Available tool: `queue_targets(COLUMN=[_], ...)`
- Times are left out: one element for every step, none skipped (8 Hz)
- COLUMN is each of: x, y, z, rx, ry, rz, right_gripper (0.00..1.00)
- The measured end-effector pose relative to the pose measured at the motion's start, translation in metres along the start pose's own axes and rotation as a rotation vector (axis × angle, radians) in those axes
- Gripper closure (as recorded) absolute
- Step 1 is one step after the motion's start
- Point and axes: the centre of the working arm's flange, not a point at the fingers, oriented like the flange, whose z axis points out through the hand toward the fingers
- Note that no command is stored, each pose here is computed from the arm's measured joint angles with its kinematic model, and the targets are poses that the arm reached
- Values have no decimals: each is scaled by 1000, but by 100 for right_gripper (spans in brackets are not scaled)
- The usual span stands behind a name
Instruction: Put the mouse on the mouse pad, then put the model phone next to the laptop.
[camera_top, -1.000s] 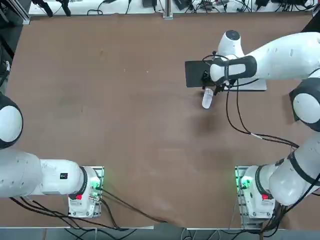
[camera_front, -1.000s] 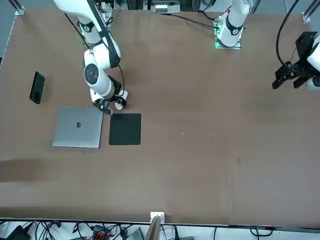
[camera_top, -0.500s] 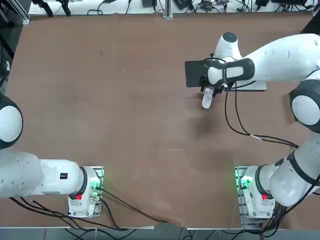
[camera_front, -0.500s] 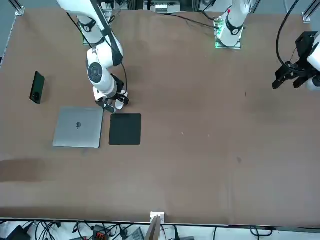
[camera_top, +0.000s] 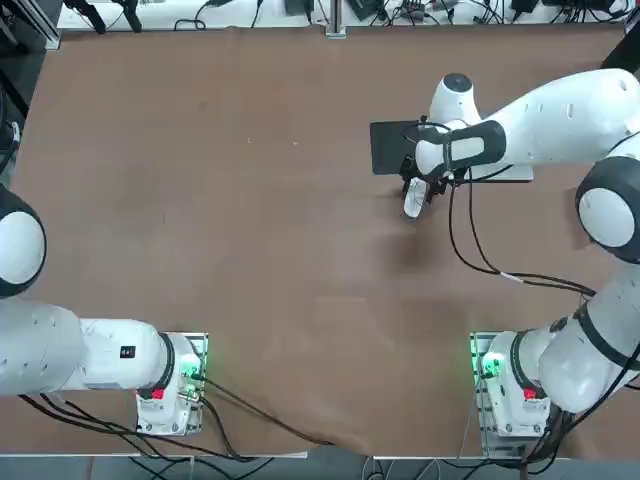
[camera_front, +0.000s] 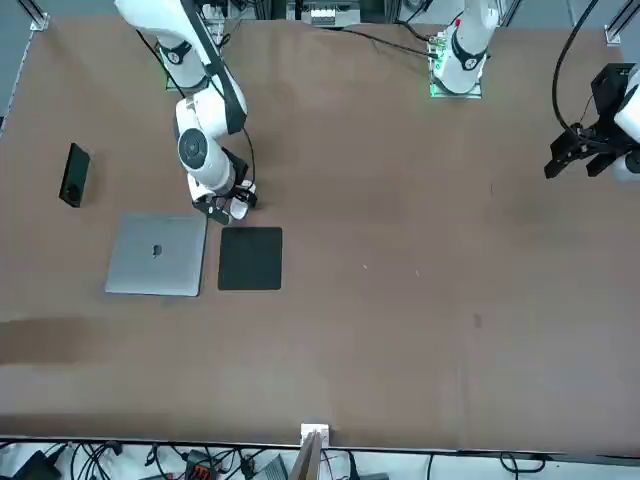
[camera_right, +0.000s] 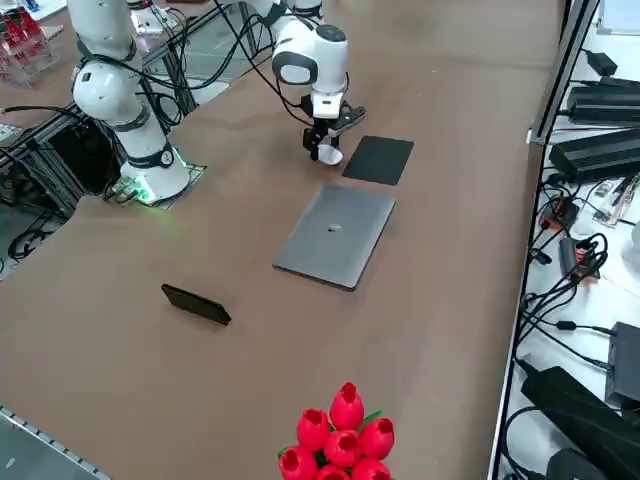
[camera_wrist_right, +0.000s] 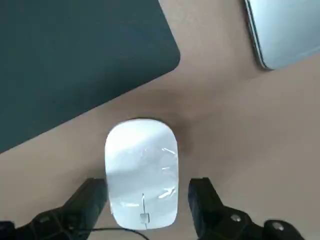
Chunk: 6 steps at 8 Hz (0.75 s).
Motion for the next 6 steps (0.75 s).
queue_targets(x=[0, 0, 1, 1, 1, 1], y=[0, 0, 0, 0, 0, -1], z=[1, 1, 3, 8, 15, 18], rx=[-1, -1, 1, 0, -3, -4], ry=[-1, -1, 3, 5, 5, 6], rz=[3, 7, 10, 11, 10, 10], right_gripper=[0, 0, 0, 0, 0, 4])
